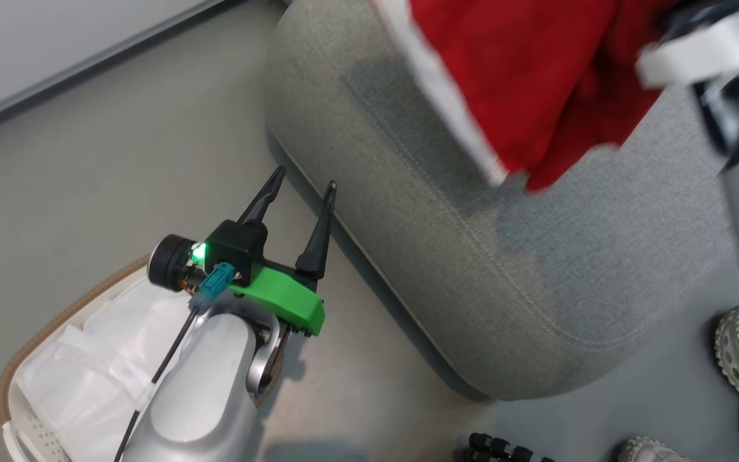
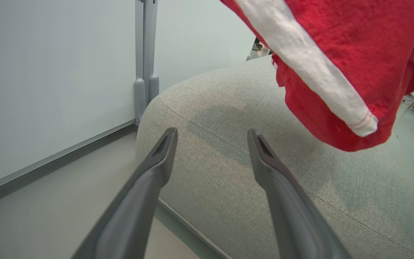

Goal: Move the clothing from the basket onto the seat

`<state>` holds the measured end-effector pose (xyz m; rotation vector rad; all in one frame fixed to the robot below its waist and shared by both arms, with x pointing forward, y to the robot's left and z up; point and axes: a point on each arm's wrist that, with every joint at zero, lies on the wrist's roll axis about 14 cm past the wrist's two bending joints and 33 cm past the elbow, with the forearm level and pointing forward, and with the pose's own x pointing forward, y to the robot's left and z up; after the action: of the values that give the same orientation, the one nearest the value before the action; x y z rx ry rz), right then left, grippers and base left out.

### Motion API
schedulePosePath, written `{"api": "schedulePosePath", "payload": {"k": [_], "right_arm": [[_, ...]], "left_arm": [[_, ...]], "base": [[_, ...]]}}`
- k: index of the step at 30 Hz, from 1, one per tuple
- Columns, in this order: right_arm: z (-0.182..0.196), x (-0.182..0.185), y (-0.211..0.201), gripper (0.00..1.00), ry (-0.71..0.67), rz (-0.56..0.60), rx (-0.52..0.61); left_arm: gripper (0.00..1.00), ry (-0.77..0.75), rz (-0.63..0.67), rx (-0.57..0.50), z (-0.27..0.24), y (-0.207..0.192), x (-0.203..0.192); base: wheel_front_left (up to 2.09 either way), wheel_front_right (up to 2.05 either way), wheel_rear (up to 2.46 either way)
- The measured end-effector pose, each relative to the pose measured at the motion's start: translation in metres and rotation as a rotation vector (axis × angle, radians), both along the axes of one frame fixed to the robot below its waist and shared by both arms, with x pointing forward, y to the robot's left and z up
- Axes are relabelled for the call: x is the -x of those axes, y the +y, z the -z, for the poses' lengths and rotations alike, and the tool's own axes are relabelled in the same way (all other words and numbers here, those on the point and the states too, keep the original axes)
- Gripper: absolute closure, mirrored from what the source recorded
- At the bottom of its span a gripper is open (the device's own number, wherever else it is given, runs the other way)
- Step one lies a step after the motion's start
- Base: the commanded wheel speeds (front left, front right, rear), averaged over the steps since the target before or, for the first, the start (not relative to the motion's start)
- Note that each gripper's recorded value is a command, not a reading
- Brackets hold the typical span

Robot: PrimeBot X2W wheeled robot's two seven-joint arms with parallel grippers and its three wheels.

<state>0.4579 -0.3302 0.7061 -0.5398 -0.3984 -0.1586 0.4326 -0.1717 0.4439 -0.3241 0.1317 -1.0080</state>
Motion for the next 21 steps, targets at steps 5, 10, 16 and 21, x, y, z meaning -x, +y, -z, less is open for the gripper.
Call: {"api": "schedulePosePath", "payload": {"k": [5,10,16,21], "right_arm": [[-0.036,-0.032,-0.012,1.0,-0.053,0.03,0.089],[-0.02,-0.069,-0.023,1.0,-0.019,0.056,0.064],[0.053,-0.1,-0.035,1.0,0.089,0.093,-0.063],[0.146,-0.091,-0.061,1.0,0.262,0.198,-0.168]], "left_arm": [[0.0,0.002,-0.006,-0.002,0.011,0.004,-0.012],[0.0,0.005,-0.021,-0.014,0.027,0.014,-0.028],[0.0,0.036,-0.044,-0.048,0.059,0.03,-0.042],[0.0,0.078,-0.063,-0.062,0.081,0.041,-0.045]], "base": [[0.0,0.0,0.0],[0.0,0.0,0.0],[0.0,0.0,0.0],[0.0,0.0,0.0]]}}
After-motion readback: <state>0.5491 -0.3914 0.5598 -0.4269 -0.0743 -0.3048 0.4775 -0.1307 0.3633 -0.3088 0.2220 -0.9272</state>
